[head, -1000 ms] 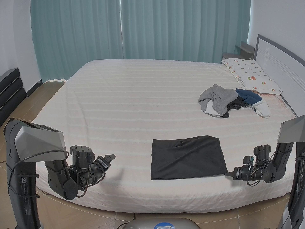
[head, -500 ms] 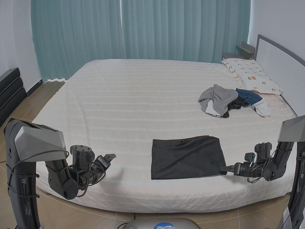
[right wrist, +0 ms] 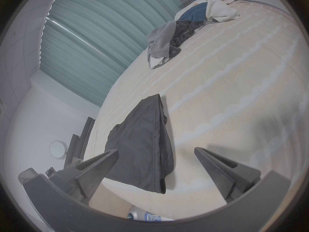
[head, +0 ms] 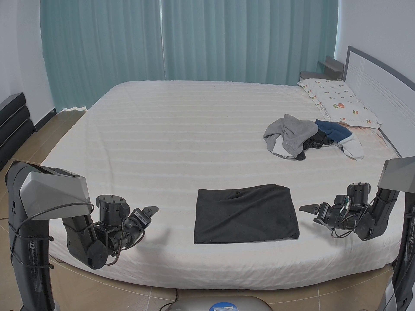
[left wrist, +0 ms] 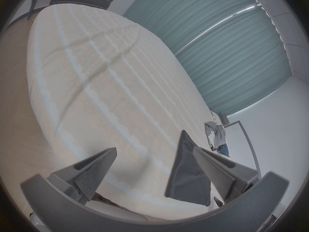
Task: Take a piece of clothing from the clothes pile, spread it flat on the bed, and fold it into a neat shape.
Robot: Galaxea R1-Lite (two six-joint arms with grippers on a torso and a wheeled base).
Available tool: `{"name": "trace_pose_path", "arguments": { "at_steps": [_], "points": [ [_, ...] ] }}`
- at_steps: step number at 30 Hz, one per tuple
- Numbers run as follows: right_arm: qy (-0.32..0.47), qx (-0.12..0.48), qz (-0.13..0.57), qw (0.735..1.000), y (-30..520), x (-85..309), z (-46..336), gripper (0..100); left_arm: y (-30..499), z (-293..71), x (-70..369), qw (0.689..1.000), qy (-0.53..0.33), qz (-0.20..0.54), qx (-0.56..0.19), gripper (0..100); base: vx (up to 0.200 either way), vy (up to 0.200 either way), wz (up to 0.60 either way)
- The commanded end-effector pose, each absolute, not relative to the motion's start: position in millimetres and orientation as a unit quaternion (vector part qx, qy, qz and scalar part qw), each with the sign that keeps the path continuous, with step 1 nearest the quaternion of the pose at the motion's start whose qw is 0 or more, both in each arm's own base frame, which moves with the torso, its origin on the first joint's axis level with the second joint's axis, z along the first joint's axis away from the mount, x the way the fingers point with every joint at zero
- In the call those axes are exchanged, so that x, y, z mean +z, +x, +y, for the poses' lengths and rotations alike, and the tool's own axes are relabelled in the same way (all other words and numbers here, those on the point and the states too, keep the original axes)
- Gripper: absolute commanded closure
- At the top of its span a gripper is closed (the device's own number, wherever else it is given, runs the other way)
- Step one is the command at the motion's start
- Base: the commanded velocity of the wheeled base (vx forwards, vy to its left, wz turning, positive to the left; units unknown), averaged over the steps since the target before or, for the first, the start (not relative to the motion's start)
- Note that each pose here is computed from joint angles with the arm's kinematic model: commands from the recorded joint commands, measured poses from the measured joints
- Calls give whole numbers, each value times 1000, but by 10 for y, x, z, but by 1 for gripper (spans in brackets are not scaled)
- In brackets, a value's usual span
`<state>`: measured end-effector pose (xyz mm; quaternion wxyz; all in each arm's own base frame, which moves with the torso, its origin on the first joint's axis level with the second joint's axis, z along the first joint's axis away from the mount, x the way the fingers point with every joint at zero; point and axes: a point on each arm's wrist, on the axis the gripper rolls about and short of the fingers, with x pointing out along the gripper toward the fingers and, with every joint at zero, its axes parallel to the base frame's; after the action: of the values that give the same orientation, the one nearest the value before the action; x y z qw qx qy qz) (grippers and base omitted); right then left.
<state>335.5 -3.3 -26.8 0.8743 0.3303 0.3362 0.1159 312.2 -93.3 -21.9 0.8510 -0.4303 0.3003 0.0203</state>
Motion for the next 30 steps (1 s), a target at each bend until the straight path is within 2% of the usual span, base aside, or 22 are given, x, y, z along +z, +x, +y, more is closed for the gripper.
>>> {"name": "trace_pose_path", "arguments": {
  "at_steps": [1,3,9,18,27,30],
  "points": [
    [342,120,340,868,3357,-272,35,0,3131,-934,-215,851,-431,299,20,0,0,-200,0],
    [350,120,343,863,3363,-278,76,0,3131,-934,-216,851,-431,299,20,0,0,-200,0],
    [368,124,349,853,3357,-262,257,0,3131,-934,-216,851,-431,299,20,0,0,0,0],
    [377,103,343,854,3352,-307,436,0,3130,-931,-210,853,-430,295,25,0,0,0,0],
    [376,104,343,854,3357,-312,452,0,3196,-951,-178,855,-432,286,18,0,200,0,0],
    [374,107,350,852,3348,-352,497,0,3226,-981,-174,856,-432,283,14,0,0,0,0]
  ]
}}
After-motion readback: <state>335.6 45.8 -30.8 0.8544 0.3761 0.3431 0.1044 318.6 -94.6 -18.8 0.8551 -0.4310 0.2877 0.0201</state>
